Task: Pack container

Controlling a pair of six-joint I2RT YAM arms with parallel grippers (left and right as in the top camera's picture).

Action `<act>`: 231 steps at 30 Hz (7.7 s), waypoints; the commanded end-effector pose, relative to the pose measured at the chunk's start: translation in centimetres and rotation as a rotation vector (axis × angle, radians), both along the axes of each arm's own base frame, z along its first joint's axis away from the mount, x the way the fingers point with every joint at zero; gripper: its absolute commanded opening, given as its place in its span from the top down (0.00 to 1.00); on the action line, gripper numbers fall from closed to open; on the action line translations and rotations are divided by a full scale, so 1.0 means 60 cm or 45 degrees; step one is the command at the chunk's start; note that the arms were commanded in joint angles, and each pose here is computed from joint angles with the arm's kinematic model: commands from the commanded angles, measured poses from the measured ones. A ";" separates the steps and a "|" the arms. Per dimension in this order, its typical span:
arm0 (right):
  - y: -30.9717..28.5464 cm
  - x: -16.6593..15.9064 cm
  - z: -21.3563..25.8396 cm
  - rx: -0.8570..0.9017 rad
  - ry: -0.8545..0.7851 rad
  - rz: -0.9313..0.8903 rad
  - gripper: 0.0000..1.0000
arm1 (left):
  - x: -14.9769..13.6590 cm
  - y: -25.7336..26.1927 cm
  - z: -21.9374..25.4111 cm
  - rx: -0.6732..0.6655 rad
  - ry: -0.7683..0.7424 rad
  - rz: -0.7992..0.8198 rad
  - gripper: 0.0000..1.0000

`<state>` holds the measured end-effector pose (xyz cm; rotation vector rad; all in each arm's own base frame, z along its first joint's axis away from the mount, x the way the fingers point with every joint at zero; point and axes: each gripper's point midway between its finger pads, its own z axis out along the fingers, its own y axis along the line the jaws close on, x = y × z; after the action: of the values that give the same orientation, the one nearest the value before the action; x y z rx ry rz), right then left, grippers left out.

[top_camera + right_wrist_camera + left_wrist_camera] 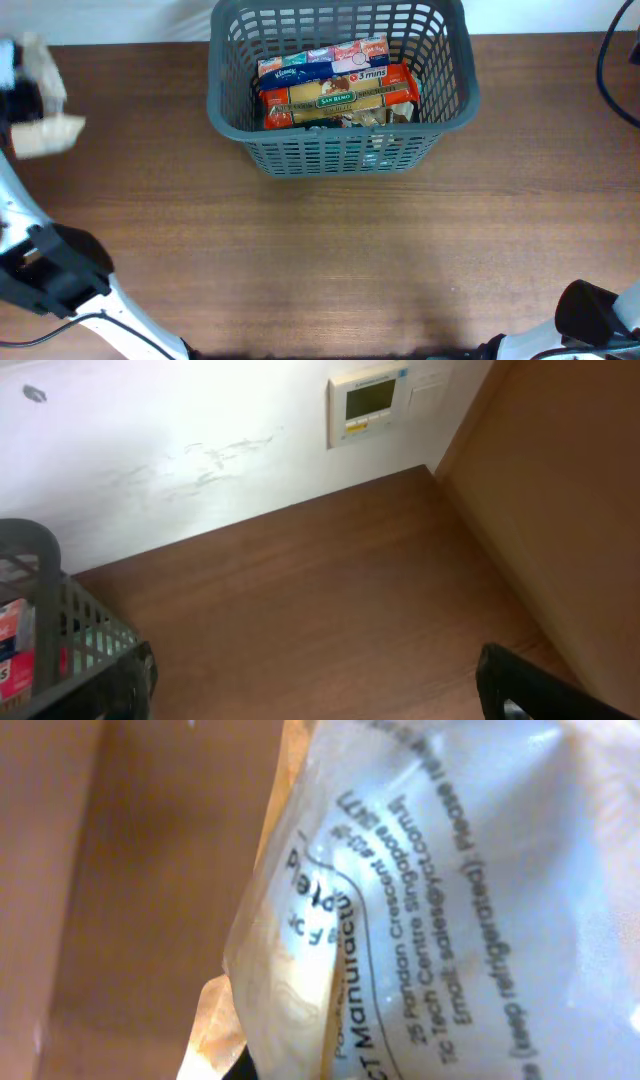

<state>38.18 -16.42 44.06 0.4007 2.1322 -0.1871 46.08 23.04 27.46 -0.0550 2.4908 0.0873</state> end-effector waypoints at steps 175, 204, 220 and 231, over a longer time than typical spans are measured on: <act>0.252 -0.244 -0.492 -0.184 -0.469 0.369 0.01 | -0.144 -0.166 0.262 0.265 -0.197 0.124 0.01; 0.252 -0.244 -0.492 -0.184 -0.468 0.369 0.01 | -0.179 -0.179 0.292 0.278 -0.247 0.124 0.01; 0.252 -0.244 -0.492 -0.184 -0.469 0.369 0.01 | -0.227 -0.363 0.371 0.278 -0.910 -0.213 0.01; 0.252 -0.244 -0.492 -0.184 -0.469 0.369 0.01 | -0.304 -0.395 0.213 0.256 -1.009 -0.284 0.01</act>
<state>23.52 -1.17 14.64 0.0276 1.7813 -0.0884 29.31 -0.49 42.20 0.2324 1.6905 0.1955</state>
